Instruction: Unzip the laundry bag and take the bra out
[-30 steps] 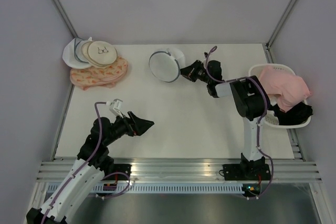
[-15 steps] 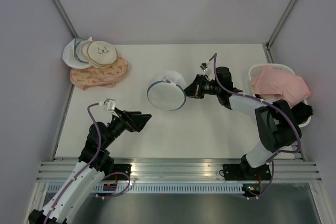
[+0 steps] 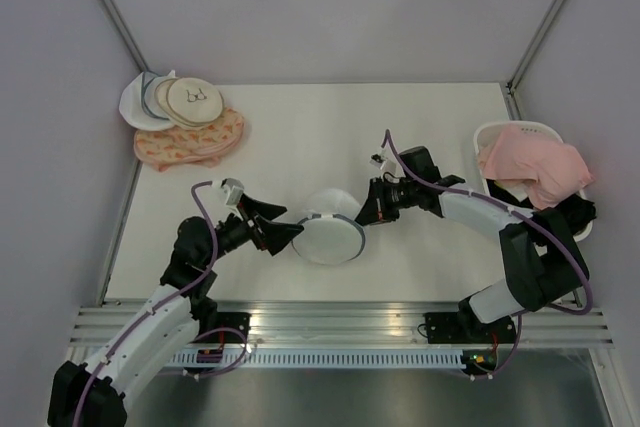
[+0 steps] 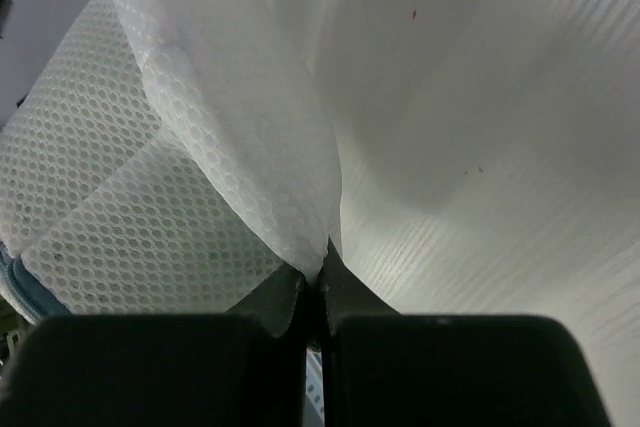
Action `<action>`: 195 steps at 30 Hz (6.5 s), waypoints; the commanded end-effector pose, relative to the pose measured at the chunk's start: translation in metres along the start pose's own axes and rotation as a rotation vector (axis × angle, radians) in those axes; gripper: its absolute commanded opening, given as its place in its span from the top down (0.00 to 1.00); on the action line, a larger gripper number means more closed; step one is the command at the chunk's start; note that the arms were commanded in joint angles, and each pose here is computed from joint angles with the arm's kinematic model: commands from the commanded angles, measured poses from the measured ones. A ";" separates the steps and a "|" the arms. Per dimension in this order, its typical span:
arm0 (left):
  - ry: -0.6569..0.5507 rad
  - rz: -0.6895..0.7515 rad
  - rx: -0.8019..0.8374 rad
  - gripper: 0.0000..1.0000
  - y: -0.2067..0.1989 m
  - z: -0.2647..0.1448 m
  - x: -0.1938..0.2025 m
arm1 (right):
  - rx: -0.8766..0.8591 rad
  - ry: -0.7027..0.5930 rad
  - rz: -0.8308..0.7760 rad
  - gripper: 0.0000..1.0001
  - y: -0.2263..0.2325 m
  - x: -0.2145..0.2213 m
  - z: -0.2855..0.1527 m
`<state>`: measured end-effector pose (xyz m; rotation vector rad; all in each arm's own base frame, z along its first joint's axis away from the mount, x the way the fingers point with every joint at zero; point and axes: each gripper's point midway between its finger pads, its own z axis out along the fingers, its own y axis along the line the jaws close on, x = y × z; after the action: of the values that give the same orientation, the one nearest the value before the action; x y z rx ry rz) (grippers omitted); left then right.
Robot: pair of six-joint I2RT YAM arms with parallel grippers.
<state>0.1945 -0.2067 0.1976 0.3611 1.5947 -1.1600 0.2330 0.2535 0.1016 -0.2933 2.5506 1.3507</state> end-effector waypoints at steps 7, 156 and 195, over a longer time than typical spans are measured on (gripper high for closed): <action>0.013 0.275 0.222 0.00 -0.054 0.011 -0.052 | 0.170 0.117 -0.126 0.99 -0.012 0.028 0.003; -0.029 -0.583 -0.315 0.00 -0.020 -0.014 0.083 | -0.334 -0.256 -0.076 0.99 0.087 0.054 -0.053; 0.029 -0.592 -0.291 0.98 -0.019 0.047 0.077 | 0.378 -0.385 -0.235 0.34 0.001 0.000 -0.090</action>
<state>0.1577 -0.2854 0.1263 -0.1901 1.9995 -1.3921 0.2164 0.1988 0.1430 -0.2408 2.3199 0.8819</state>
